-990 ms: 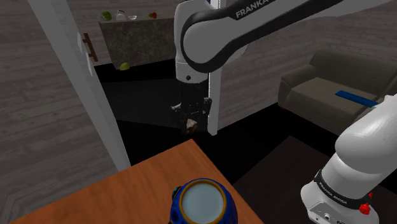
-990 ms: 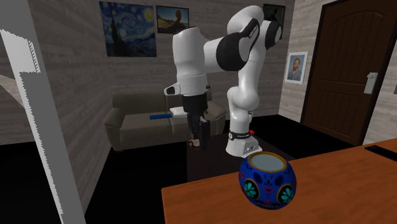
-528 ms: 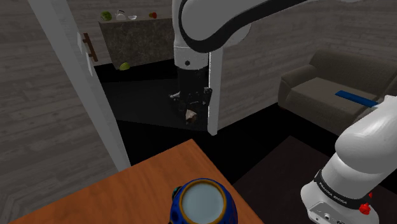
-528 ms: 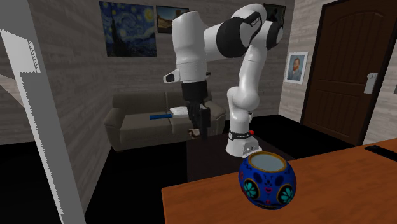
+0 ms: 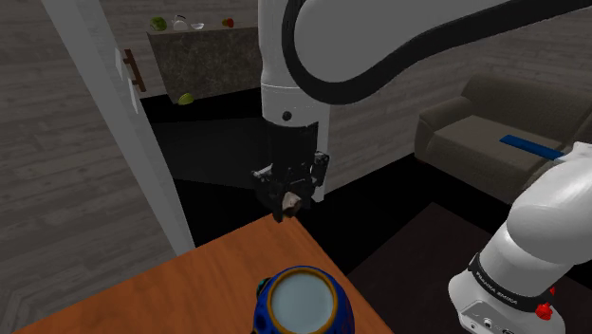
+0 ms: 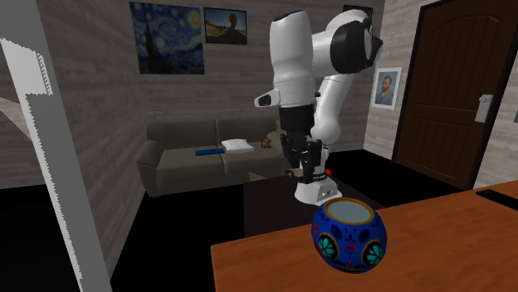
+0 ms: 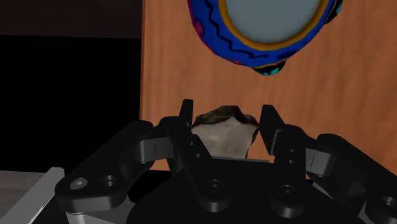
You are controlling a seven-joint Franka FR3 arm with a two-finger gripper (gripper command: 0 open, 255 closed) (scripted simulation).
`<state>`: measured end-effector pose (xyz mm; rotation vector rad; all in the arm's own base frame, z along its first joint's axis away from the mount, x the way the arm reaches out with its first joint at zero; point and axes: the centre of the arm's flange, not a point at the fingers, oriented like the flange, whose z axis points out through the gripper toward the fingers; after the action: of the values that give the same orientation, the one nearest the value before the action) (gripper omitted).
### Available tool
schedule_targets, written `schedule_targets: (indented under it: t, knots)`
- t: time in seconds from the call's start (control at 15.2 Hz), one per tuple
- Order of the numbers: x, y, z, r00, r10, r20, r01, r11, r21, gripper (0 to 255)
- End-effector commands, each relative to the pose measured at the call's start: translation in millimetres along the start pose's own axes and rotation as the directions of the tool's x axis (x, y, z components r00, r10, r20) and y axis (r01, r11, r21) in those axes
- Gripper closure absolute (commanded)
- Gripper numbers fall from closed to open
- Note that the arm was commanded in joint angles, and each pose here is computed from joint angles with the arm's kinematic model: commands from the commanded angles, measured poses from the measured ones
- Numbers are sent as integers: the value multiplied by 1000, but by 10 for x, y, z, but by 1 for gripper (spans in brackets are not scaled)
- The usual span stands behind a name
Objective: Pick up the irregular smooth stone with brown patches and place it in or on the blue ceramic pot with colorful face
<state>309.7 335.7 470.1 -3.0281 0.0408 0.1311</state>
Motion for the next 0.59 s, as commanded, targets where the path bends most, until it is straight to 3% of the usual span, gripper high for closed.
schedule_targets:
  t: [0.0, 0.53]
  knots:
    - [-219, -87, 0, 1000, 1, 0, -1, 1000, 0, 255]
    - [-1162, -548, 113, 1000, 1, 0, -1, 1000, 0, 255]
